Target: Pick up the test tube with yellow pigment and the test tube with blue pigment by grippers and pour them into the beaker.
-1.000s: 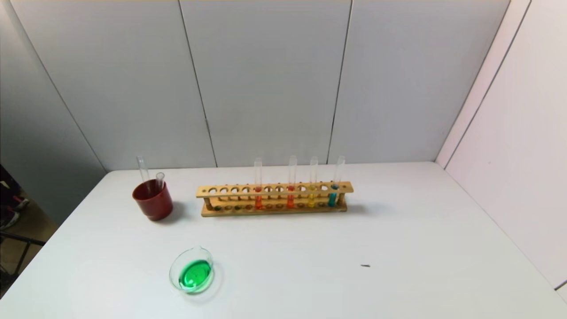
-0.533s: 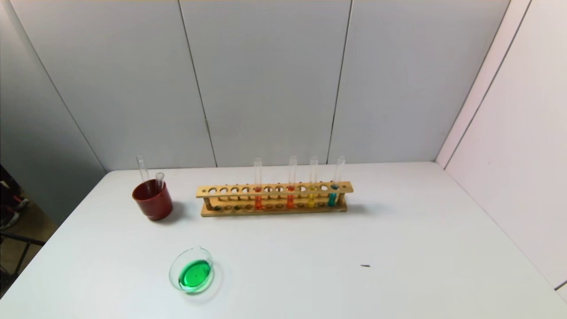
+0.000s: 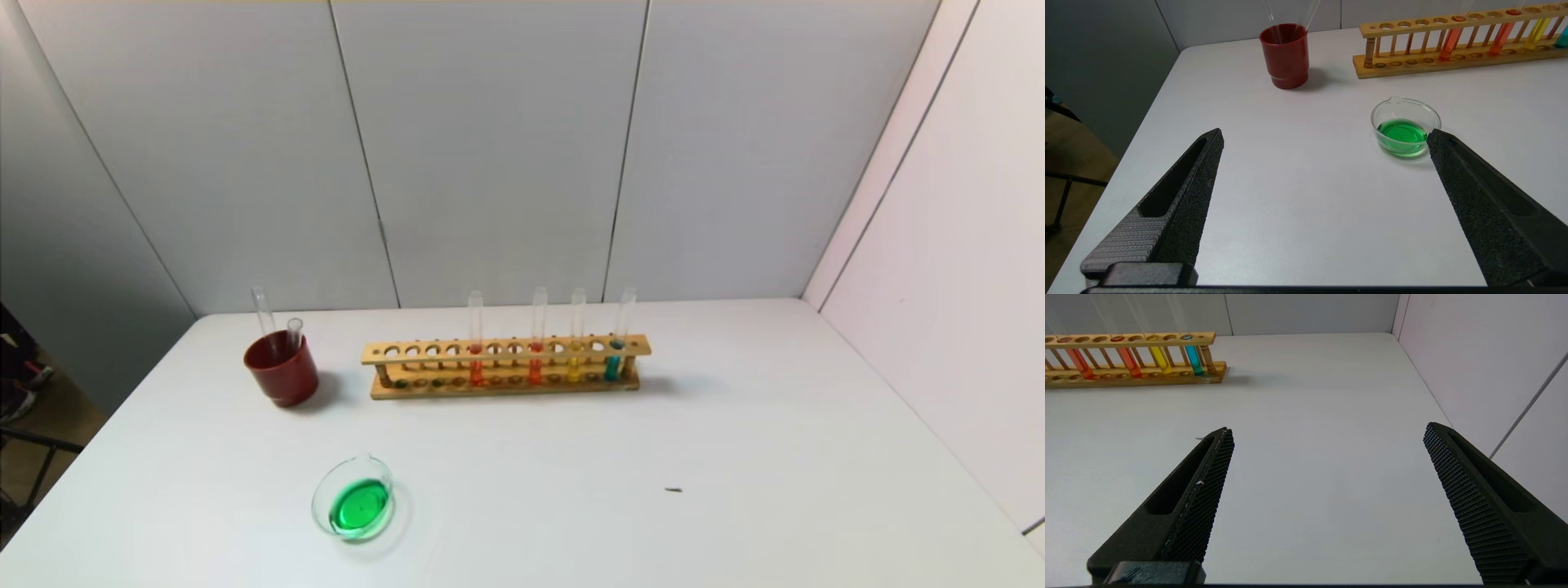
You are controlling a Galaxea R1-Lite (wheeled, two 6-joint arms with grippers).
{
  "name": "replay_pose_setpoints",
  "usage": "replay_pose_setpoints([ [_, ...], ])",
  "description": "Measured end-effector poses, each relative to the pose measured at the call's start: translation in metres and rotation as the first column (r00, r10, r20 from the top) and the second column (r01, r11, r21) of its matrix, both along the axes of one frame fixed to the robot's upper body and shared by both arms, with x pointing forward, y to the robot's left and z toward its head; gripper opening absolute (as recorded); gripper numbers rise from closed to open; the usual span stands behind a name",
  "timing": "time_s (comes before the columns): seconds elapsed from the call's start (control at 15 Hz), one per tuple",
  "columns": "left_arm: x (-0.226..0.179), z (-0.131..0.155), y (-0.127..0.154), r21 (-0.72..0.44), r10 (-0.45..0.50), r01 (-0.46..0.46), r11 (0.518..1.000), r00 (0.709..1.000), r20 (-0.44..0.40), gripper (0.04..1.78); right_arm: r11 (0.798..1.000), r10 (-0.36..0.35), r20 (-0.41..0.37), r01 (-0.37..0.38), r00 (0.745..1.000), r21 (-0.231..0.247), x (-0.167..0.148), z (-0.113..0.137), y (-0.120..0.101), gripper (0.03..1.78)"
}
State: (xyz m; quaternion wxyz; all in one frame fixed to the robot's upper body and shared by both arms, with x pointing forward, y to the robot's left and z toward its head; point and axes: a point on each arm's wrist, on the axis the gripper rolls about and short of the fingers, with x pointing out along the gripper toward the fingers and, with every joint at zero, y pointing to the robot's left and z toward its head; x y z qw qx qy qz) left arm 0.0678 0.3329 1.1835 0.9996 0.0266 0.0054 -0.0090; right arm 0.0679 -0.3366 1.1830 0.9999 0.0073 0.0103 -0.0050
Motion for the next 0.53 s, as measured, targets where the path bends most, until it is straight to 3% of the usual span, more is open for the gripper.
replay_pose_setpoints([
  [0.53, 0.0, -0.0001, 0.0, 0.0, 0.0, 0.0, 1.0, 1.0, 0.0, 1.75, 1.0, 0.0, 0.001, 0.0, 1.0, -0.001, 0.0, 0.0001, 0.0, 1.7],
])
